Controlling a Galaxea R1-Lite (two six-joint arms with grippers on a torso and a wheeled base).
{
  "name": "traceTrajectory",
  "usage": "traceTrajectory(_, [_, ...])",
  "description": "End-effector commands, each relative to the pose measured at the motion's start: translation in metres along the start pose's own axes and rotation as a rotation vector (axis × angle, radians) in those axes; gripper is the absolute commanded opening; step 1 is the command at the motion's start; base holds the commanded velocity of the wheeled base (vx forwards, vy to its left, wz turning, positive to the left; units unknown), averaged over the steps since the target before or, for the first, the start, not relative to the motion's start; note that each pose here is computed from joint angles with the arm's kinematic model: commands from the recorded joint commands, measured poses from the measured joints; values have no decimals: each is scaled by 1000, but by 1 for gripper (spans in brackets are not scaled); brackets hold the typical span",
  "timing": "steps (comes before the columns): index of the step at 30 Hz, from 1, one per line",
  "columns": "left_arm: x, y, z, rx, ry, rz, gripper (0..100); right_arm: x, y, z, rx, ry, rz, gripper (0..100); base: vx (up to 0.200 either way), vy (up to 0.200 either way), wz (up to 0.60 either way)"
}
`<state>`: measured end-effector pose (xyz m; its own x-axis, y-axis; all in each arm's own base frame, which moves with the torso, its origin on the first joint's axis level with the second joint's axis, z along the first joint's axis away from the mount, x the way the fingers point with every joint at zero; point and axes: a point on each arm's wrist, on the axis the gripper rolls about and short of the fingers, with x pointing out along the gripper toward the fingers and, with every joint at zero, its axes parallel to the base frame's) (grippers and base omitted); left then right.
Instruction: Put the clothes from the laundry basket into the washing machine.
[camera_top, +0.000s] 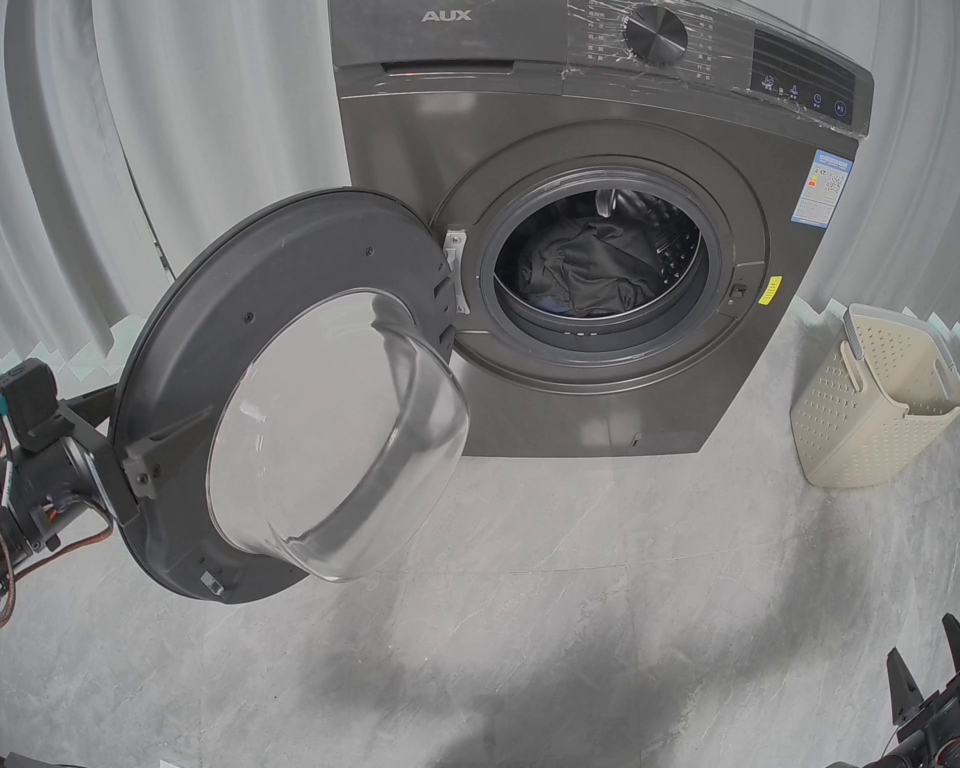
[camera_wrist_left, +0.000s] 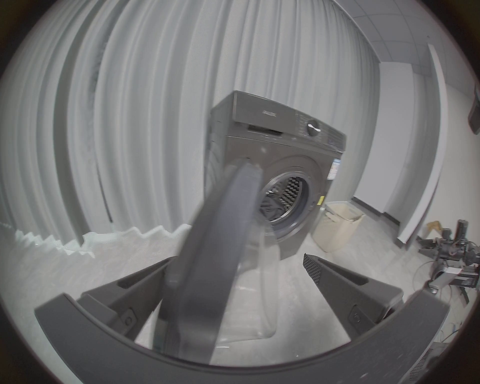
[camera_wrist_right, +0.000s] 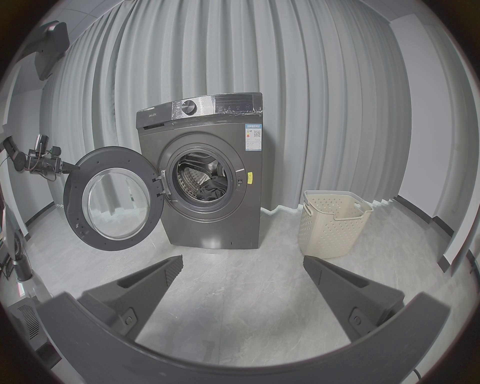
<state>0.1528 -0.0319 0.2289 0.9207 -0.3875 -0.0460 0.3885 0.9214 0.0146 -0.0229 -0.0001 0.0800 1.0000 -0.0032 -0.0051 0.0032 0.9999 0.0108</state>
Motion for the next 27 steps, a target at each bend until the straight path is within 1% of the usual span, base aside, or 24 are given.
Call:
traceTrajectory(1, [-3,-26,-1,-19,-9,-180,100,0,0,-4,0,3,0,100,0,0,0])
traceTrajectory(2, [-4,-27,-1,-20,-10,-186,100,0,0,-4,0,3,0,100,0,0,0])
traceTrajectory(3, [-12,-37,2,-34,-28,-249,100,0,0,-4,0,3,0,100,0,0,0])
traceTrajectory(5, [-19,-42,3,-42,-41,-285,100,0,0,-4,0,3,0,100,0,0,0])
traceTrajectory(7, [-22,-43,2,-40,-43,-289,100,0,0,-4,0,3,0,100,0,0,0])
traceTrajectory(13, [-35,-41,5,-38,-86,-273,100,0,0,-4,0,3,0,100,0,0,0])
traceTrajectory(15, [-40,-38,4,-37,-95,-253,100,0,0,-4,0,3,0,100,0,0,0])
traceTrajectory(17, [-40,-34,2,-37,-85,-220,100,0,0,-4,0,3,0,100,0,0,0])
traceTrajectory(18, [-40,-34,2,-37,-85,-220,100,0,0,-4,0,3,0,100,0,0,0])
traceTrajectory(19, [-40,-31,1,-36,-81,-187,100,0,0,-4,0,3,0,100,0,0,0])
traceTrajectory(20, [-39,-28,1,-36,-80,-168,100,0,0,-4,0,3,0,100,0,0,0])
traceTrajectory(21, [-39,-28,1,-36,-80,-168,100,0,0,-4,0,3,0,100,0,0,0])
traceTrajectory(24, [-37,-19,-3,-41,-59,-91,100,0,0,-4,0,3,0,100,0,0,0])
traceTrajectory(25, [-37,-19,-3,-41,-59,-91,100,0,0,-4,0,3,0,100,0,0,0])
traceTrajectory(27, [-33,-12,-10,-37,-25,-39,100,0,0,-4,0,3,0,100,0,0,0])
